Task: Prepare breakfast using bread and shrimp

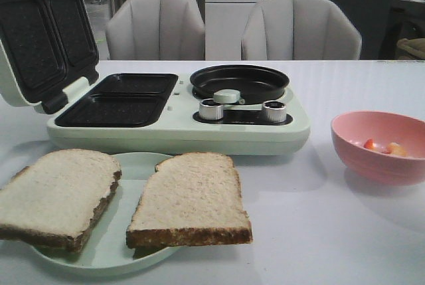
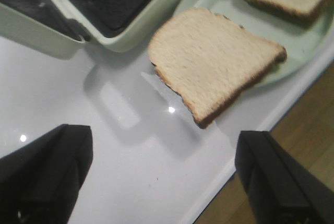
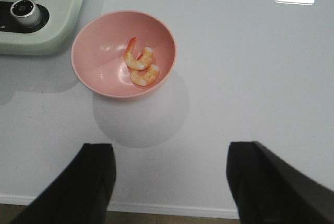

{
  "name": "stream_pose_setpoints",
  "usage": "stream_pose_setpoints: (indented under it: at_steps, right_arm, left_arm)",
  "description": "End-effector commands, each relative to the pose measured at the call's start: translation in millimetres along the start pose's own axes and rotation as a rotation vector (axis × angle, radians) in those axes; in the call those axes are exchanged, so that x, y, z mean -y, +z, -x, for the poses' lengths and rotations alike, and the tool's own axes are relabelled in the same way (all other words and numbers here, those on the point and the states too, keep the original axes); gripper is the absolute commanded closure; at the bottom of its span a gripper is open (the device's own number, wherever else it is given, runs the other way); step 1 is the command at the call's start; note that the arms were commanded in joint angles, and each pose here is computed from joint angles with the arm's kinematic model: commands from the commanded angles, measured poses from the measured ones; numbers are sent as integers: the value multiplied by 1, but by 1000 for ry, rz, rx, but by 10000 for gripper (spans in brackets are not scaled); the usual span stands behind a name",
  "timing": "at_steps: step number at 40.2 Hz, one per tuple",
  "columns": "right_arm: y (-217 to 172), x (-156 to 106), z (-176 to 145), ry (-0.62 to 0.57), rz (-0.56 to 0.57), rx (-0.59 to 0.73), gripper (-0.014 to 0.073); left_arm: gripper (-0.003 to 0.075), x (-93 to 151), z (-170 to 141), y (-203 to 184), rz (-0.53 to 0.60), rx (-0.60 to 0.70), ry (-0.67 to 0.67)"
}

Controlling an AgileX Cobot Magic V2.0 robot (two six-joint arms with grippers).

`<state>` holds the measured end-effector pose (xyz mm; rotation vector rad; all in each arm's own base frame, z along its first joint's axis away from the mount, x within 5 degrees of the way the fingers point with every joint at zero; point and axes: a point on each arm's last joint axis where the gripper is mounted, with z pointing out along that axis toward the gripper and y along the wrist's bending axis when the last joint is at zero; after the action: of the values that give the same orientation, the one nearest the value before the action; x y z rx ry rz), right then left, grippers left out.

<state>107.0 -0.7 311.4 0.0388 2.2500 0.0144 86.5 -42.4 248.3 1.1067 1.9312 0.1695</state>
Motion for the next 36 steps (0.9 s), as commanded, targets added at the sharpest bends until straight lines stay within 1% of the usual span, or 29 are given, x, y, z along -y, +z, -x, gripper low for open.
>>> stream_pose_setpoints:
  at_steps: [1, 4, 10, 18, 24, 30, 33, 36]
  right_arm:
    - [-5, 0, 14, -9, -3, 82, 38]
    - [-5, 0, 14, -9, -3, 82, 38]
    - [-5, 0, 14, -9, -3, 82, 38]
    - [-5, 0, 14, -9, -3, 82, 38]
    - [-5, 0, 14, -9, -3, 82, 38]
    - [-5, 0, 14, -9, -3, 82, 38]
    - [-5, 0, 14, -9, -3, 82, 38]
    - [-5, 0, 14, -9, -3, 82, 38]
  left_arm:
    - [117, 3, 11, 6, 11, 59, 182]
    - [127, 8, 13, 15, -13, 13, 286]
    - [151, 18, 21, 34, -31, -41, 436]
    - [151, 33, 29, 58, -51, -111, 514]
    - [151, 39, 31, 78, -20, -164, 580]
    - [151, 42, 34, 96, 47, -185, 626]
    - [151, 45, 33, 102, 50, -196, 623]
    - [151, 48, 31, 108, 43, -222, 655]
